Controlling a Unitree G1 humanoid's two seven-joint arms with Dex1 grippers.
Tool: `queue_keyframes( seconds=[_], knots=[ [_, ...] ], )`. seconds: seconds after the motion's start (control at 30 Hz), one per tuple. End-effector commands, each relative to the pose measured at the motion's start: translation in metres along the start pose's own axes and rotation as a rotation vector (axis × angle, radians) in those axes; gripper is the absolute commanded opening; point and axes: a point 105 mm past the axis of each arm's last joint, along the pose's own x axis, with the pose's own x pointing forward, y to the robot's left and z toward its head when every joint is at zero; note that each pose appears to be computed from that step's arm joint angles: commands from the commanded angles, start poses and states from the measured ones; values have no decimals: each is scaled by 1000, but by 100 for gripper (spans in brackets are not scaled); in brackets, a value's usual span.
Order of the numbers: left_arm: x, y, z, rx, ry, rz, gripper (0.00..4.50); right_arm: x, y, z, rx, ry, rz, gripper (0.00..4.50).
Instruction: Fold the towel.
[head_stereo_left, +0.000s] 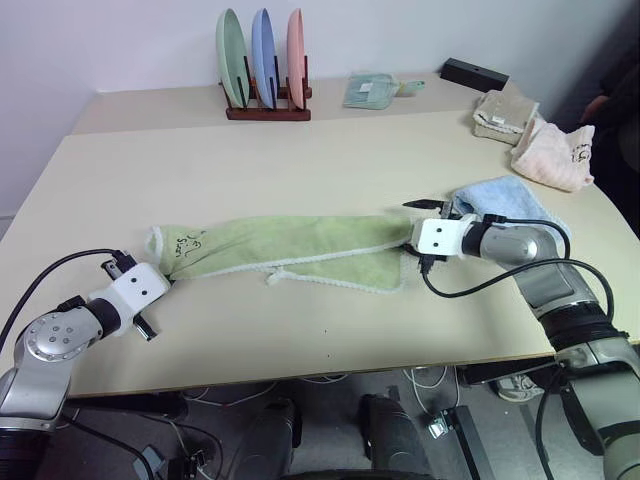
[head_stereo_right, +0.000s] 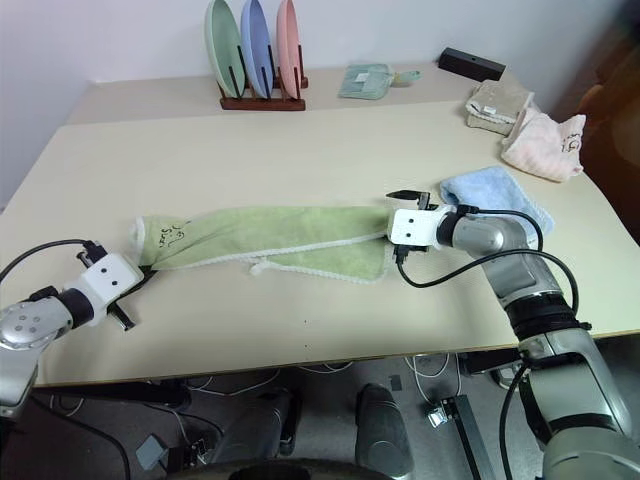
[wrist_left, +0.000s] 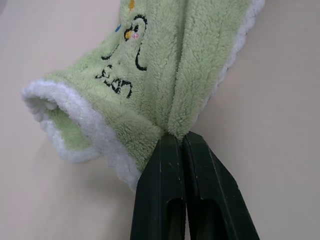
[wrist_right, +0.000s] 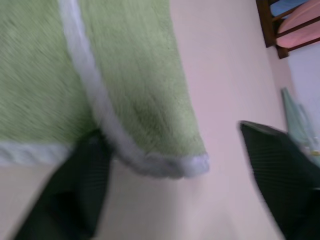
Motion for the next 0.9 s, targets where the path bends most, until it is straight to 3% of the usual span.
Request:
queue_keyframes(
  seconds=[0.03,0.17,0.33,0.5,0.57,0.7,0.83,0.9],
  knots=[
    [-5,10,5,-5,-22,47,0,-1,-14,14,-72,-60,-45,212],
    [-6,7,2,-23,-16,44,0,-5,-15,26,-93,-123,-45,2],
    [-4,10,11,-107,-67,54,0,-10,-26,27,-79,-126,-81,2],
    [6,52,48,-161,-205,151,0,-17,-73,25,-52,-88,-225,2],
    [11,76,64,-148,-251,210,0,-21,-96,23,-75,-56,-291,2],
    [0,181,139,-67,-449,513,0,-51,-190,40,-120,-33,-590,2],
    [-18,217,168,-31,-535,602,0,-68,-223,57,-130,-77,-688,2],
    [-27,222,168,-16,-546,604,0,-76,-227,63,-130,-114,-679,2]
  ],
)
